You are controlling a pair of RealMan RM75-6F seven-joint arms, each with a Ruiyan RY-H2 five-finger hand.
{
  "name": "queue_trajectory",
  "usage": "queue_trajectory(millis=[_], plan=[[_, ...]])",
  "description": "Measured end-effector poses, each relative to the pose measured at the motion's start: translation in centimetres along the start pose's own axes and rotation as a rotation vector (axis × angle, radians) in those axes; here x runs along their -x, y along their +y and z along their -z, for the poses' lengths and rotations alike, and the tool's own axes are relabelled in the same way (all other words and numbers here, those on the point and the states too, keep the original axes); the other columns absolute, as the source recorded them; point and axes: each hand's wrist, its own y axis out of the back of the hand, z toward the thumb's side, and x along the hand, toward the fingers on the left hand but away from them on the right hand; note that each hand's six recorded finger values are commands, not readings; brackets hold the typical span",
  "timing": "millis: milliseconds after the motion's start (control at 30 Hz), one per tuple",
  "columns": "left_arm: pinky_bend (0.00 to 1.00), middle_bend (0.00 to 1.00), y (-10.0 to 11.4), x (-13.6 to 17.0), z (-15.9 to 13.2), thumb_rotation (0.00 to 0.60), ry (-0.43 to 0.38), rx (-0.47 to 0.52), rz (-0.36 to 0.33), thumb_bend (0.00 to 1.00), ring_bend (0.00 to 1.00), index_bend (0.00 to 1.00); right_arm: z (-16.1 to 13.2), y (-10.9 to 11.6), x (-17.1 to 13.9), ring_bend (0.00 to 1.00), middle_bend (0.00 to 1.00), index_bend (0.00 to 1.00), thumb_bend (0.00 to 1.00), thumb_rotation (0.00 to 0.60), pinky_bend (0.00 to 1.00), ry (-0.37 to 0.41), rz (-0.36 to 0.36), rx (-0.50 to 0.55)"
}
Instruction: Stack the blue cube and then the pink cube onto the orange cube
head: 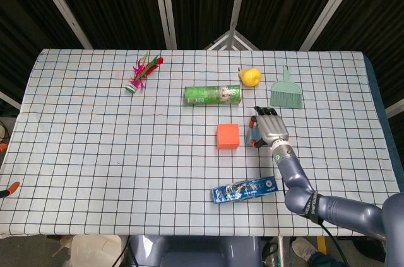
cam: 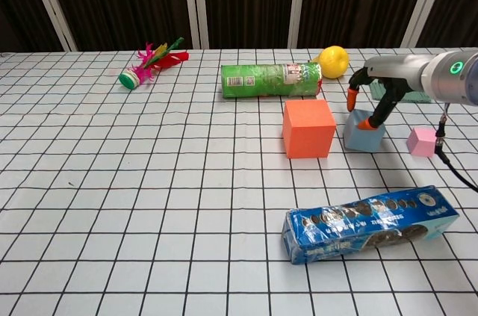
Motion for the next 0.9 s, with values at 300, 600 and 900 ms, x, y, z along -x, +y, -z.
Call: queue_trajectory(millis=[300,600,900], plan=[[0.02,0.0,0.1,0.0,0.1,0.6,0.0,0.005,-0.001,0.2,0.0,0.16,-0.4,1.2,-0.6,0.09,0.08,0.46,0.39,0.6,0.06,0.013,0.026,0.006],[0.02,0.0,0.3,0.1,0.2,0.6,-0.002,0.013,-0.004,0.2,0.0,0.16,-1.5,3.3,-1.8,0.09,0.08,0.46,0.39,0.6,0.06,0.036,0.071,0.0],[0.02,0.0,0.3,0.1,0.3,0.6,-0.003,0.022,-0.003,0.2,0.0,0.16,-3.3,5.3,-3.3,0.09,0.08,0.46,0.39,0.6,0.06,0.058,0.103,-0.03]])
